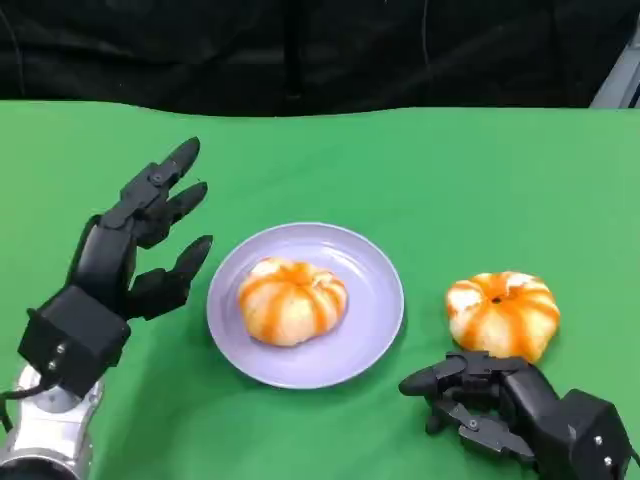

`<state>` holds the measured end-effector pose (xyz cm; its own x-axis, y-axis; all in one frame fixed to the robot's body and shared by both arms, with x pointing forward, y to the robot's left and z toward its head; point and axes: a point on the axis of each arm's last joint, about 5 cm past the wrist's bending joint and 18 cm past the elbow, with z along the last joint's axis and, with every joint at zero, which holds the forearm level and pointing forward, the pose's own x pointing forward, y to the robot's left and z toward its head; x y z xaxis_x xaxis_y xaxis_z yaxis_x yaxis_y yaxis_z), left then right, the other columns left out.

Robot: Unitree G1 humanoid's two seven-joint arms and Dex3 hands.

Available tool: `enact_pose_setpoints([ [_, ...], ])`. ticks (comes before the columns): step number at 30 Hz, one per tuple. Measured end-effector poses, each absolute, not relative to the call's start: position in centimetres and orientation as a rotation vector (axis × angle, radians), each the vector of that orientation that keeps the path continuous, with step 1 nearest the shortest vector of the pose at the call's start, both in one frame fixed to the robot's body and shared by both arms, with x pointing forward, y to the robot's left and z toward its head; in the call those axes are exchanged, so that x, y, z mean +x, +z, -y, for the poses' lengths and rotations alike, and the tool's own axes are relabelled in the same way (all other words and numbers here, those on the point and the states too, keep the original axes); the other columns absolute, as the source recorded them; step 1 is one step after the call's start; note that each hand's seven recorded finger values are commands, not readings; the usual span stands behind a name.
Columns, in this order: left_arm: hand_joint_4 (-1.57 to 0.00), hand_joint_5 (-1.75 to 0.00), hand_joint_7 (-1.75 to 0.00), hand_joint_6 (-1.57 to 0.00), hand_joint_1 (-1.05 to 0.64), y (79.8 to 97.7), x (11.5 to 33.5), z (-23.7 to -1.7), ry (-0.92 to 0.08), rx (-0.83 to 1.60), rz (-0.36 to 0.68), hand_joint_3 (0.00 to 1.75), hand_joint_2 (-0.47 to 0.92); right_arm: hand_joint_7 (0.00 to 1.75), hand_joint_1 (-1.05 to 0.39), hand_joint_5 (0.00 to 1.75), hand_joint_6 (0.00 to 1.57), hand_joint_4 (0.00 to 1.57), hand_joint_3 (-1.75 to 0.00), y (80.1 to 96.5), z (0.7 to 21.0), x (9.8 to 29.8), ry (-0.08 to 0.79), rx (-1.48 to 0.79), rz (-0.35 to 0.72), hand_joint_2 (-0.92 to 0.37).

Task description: Grasp the bread from the table and place it into the plate.

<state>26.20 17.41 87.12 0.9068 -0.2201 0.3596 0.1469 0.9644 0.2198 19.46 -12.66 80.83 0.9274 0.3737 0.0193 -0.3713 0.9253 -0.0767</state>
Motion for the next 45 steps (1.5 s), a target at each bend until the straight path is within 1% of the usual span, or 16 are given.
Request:
enact_pose_setpoints([
  [3, -0.53, -0.03, -0.01, -0.35, -0.78, 87.1, 26.2, -17.4, -0.189, 0.189, 0.392, 0.61, 0.92, 0.39, -0.02, 1.27, 1.09, 0.79, -0.35, 80.8, 12.7, 19.5, 0.382, -0.072, 0.033, -0.92],
  [4, -0.61, -0.04, -0.03, -0.41, -0.75, 87.1, 26.2, -17.5, -0.188, 0.189, 0.392, 0.54, 0.92, 0.39, -0.02, 1.26, 1.09, 0.79, -0.36, 80.8, 12.7, 19.5, 0.382, -0.072, 0.033, -0.92],
  [5, -0.64, -0.05, -0.03, -0.44, -0.73, 87.1, 26.1, -17.7, -0.175, 0.166, 0.39, 0.5, 0.92, 0.39, -0.01, 1.26, 1.09, 0.78, -0.37, 80.8, 12.6, 19.5, 0.383, -0.072, 0.034, -0.92],
  [6, -0.66, -0.05, -0.03, -0.46, -0.72, 86.8, 25.9, -18.1, -0.134, 0.114, 0.385, 0.48, 0.92, 0.39, -0.01, 1.26, 1.09, 0.78, -0.38, 80.8, 12.6, 19.5, 0.387, -0.072, 0.034, -0.92],
  [8, -0.68, -0.05, -0.03, -0.48, -0.71, 85.9, 24.9, -19.2, -0.015, -0.013, 0.361, 0.46, 0.92, 0.39, -0.01, 1.25, 1.09, 0.78, -0.38, 80.8, 12.7, 19.5, 0.395, -0.072, 0.033, -0.92],
  [10, -0.68, -0.05, -0.03, -0.48, -0.71, 84.9, 24.0, -19.9, 0.039, -0.067, 0.324, 0.46, 0.92, 0.39, -0.01, 1.25, 1.09, 0.78, -0.38, 80.9, 12.8, 19.6, 0.395, -0.074, 0.033, -0.92],
  [13, -0.7, -0.05, -0.03, -0.5, -0.7, 84.3, 23.4, -20.3, 0.056, -0.085, 0.303, 0.45, 0.92, 0.39, -0.01, 1.24, 1.09, 0.79, -0.39, 80.9, 13.0, 19.6, 0.395, -0.078, 0.03, -0.92],
  [20, -0.71, -0.04, -0.03, -0.51, -0.69, 84.1, 23.2, -20.1, 0.075, -0.103, 0.298, 0.45, 0.92, 0.38, -0.01, 1.24, 1.09, 0.79, -0.39, 80.9, 12.8, 19.7, 0.397, -0.077, 0.03, -0.92],
  [22, -0.73, -0.04, -0.03, -0.53, -0.68, 84.1, 23.1, -20.1, 0.078, -0.1, 0.296, 0.45, 0.92, 0.38, -0.01, 1.24, 1.08, 0.79, -0.39, 80.9, 12.8, 19.7, 0.398, -0.077, 0.031, -0.92],
  [28, -0.77, -0.04, -0.03, -0.55, -0.68, 82.7, 21.5, -20.0, 0.126, -0.113, 0.24, 0.43, 0.92, 0.39, -0.02, 1.25, 1.09, 0.79, -0.4, 80.9, 12.9, 19.7, 0.404, -0.079, 0.031, -0.92],
  [34, -0.79, -0.04, -0.03, -0.57, -0.7, 82.1, 20.8, -19.9, 0.145, -0.117, 0.219, 0.41, 0.92, 0.39, -0.01, 1.25, 1.09, 0.79, -0.41, 80.9, 13.1, 19.7, 0.406, -0.08, 0.03, -0.92],
  [45, -0.82, -0.04, -0.03, -0.62, -0.67, 81.8, 20.6, -19.3, 0.142, -0.143, 0.212, 0.37, 0.92, 0.4, -0.02, 1.26, 1.09, 0.79, -0.41, 80.9, 13.1, 19.6, 0.405, -0.079, 0.03, -0.92],
])
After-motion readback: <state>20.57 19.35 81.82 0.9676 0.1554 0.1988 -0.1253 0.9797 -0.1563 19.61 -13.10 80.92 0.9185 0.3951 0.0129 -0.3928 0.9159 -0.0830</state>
